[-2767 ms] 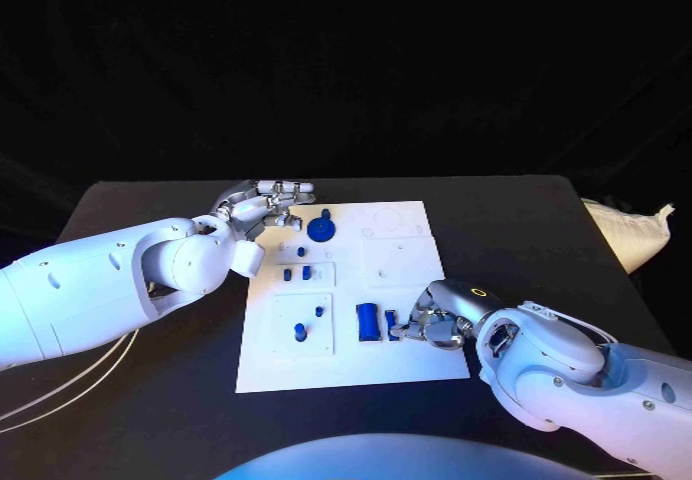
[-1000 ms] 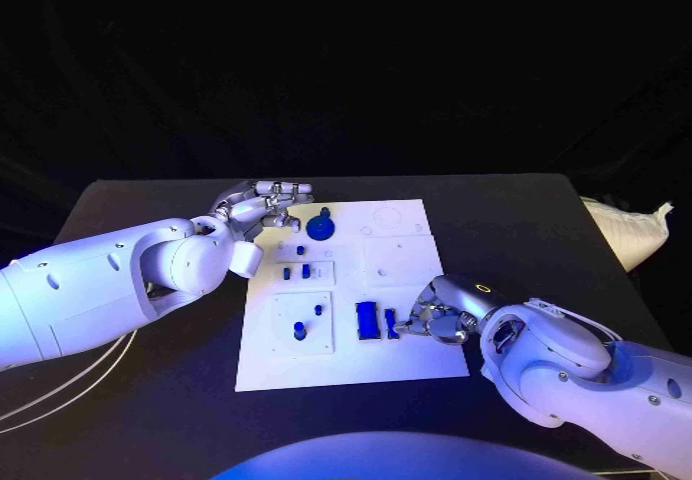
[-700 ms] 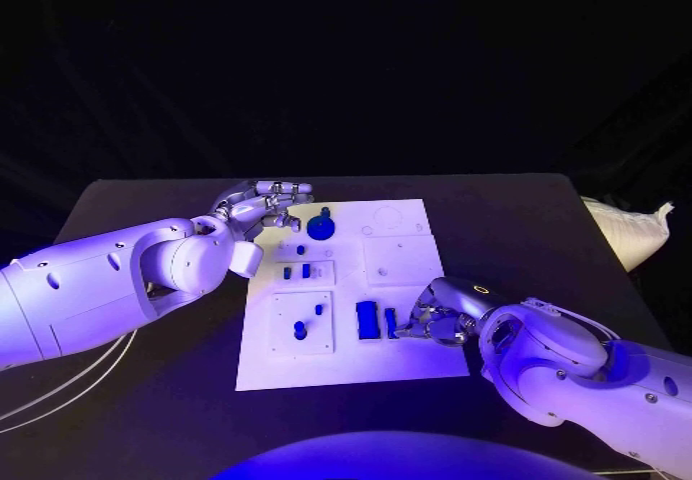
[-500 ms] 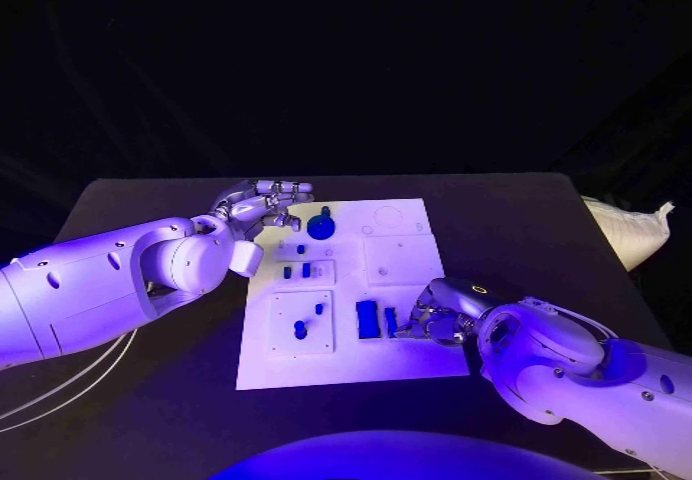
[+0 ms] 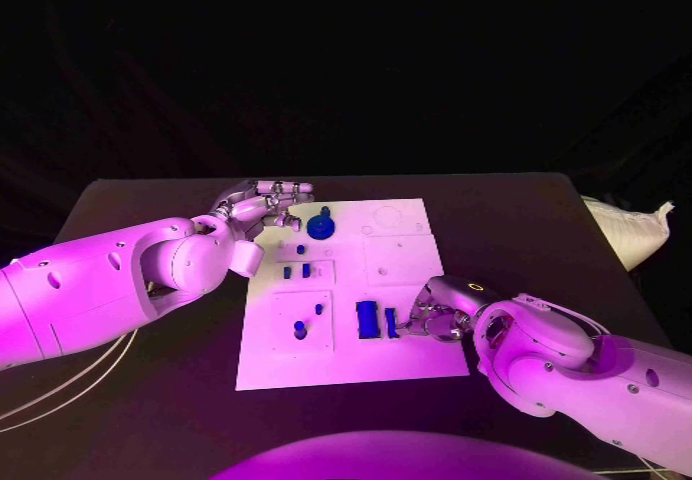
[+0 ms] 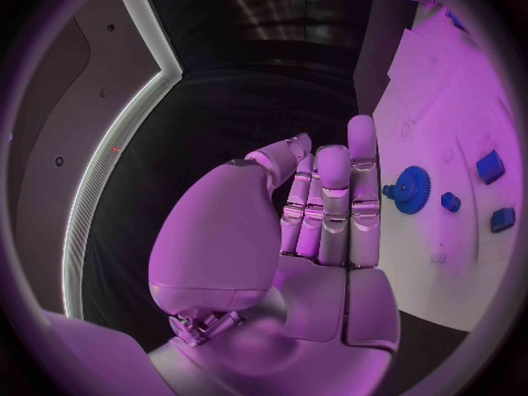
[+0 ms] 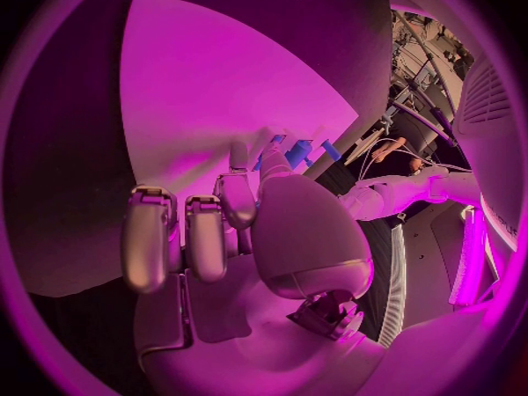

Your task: Assemble the parts on the task board

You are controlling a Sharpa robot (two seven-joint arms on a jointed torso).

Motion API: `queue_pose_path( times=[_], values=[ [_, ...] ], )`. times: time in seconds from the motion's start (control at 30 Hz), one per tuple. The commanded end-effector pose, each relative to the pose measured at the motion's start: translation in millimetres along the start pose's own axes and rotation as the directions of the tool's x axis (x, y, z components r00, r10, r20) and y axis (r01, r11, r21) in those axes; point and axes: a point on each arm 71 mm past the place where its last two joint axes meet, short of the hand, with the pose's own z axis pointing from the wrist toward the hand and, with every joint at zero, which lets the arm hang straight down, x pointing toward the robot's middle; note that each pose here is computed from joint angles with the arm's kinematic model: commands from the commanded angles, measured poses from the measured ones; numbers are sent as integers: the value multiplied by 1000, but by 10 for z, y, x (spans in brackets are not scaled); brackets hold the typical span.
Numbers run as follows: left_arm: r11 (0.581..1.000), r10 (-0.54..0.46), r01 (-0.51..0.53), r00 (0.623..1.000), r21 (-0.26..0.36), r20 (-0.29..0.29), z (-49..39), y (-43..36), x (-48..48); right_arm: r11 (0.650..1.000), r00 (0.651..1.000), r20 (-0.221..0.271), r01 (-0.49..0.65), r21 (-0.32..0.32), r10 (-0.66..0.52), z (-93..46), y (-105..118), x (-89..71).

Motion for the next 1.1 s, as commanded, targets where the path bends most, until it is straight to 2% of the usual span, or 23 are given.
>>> queue_pose_path(
  times=[0.03, 0.17, 0.27, 0.33, 0.43, 0.5, 0.63, 0.87, 0.93, 1.1],
  values=[
    [1000, -3, 3, 1000, 4, -20, 4, -3, 25, 1000, 1000, -6, 5, 0, -5, -17, 9, 18],
    [1000, -3, 3, 1000, 4, -18, 5, -1, 17, 999, 999, 11, -47, -25, 47, -67, 28, -20],
    [1000, -3, 3, 1000, 5, -16, 11, 6, 2, 990, 991, 23, -129, -49, 130, -85, 15, -92],
    [1000, -3, 3, 1000, 6, -10, 21, 14, -21, 974, 975, 27, -217, -66, 219, -72, -15, -164],
    [1000, -11, 11, 1000, 7, 7, 39, 36, -67, 926, 929, 34, -363, -106, 368, -12, -84, -285],
    [1000, -20, 20, 1000, 7, 21, 57, 59, -99, 880, 885, 43, -455, -137, 464, 49, -150, -370],
    [999, -51, 50, 997, 10, 65, 121, 138, -170, 725, 727, 73, -662, -189, 683, 269, -374, -576],
    [996, -87, 83, 988, 32, 129, 241, 260, -226, 486, 475, 110, -833, -264, 873, 642, -702, -717],
    [995, -97, 92, 983, 44, 154, 271, 298, -250, 441, 429, 108, -850, -287, 897, 744, -761, -733],
    [993, -109, 96, 975, 73, 194, 349, 366, -292, 374, 360, 104, -868, -325, 927, 911, -843, -763]
  ],
)
